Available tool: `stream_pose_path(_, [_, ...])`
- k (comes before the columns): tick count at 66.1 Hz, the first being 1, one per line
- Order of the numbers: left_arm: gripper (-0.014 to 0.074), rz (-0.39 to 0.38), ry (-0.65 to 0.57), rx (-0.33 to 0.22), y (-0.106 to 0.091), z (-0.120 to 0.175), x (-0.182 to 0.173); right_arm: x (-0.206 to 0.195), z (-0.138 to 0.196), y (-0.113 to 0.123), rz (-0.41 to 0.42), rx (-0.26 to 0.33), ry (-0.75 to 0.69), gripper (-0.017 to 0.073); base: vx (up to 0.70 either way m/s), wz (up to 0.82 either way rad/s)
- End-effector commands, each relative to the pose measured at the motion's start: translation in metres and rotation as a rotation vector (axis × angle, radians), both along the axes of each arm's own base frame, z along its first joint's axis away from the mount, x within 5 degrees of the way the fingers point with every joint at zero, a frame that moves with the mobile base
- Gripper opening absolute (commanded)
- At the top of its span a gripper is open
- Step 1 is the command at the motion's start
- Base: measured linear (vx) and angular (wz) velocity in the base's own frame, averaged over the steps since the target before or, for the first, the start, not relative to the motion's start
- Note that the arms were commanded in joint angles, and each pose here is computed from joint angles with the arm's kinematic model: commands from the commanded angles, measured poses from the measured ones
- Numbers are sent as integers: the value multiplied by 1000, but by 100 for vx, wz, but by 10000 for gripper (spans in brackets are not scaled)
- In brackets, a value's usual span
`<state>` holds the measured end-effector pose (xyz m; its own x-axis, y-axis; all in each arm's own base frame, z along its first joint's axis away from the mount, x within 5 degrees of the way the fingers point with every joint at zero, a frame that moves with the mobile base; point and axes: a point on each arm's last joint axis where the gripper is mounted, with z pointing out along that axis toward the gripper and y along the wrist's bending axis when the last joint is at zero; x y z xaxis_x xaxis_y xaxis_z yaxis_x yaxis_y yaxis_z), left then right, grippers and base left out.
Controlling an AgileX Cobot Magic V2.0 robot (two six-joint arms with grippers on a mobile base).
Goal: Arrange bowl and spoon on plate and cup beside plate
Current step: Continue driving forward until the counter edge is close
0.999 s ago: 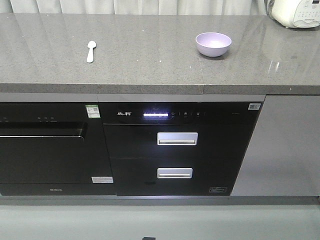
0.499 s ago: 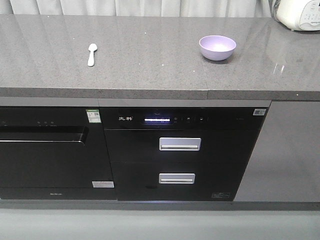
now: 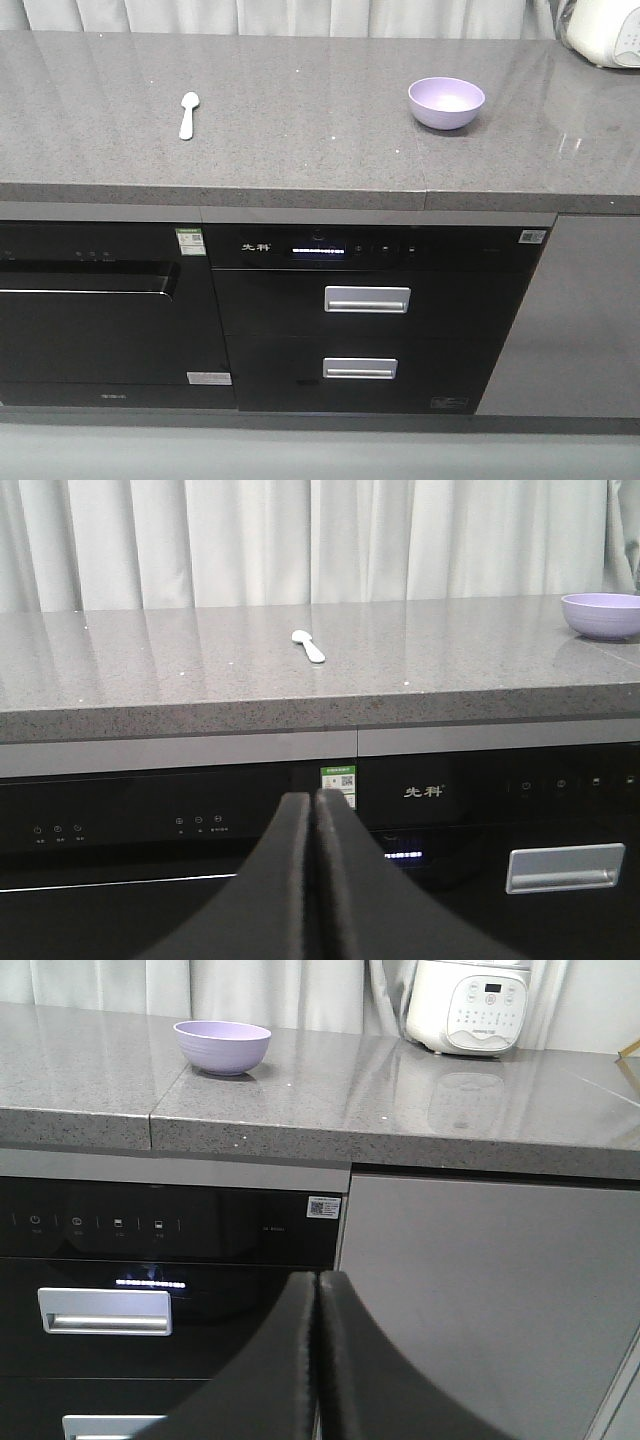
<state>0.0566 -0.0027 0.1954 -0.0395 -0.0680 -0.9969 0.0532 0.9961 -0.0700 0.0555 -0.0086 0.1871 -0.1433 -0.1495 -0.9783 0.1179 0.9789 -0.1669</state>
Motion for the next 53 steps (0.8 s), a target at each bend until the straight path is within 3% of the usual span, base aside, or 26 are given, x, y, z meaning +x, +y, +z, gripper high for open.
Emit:
stream_pose_path(1, [-6, -8, -57, -12, -1, -3, 0, 0, 2, 1, 6, -19, -70, -6, 6, 4])
stream_pose_path(53, [-6, -8, -57, -12, -1, -3, 0, 0, 2, 1, 6, -19, -70, -6, 7, 2])
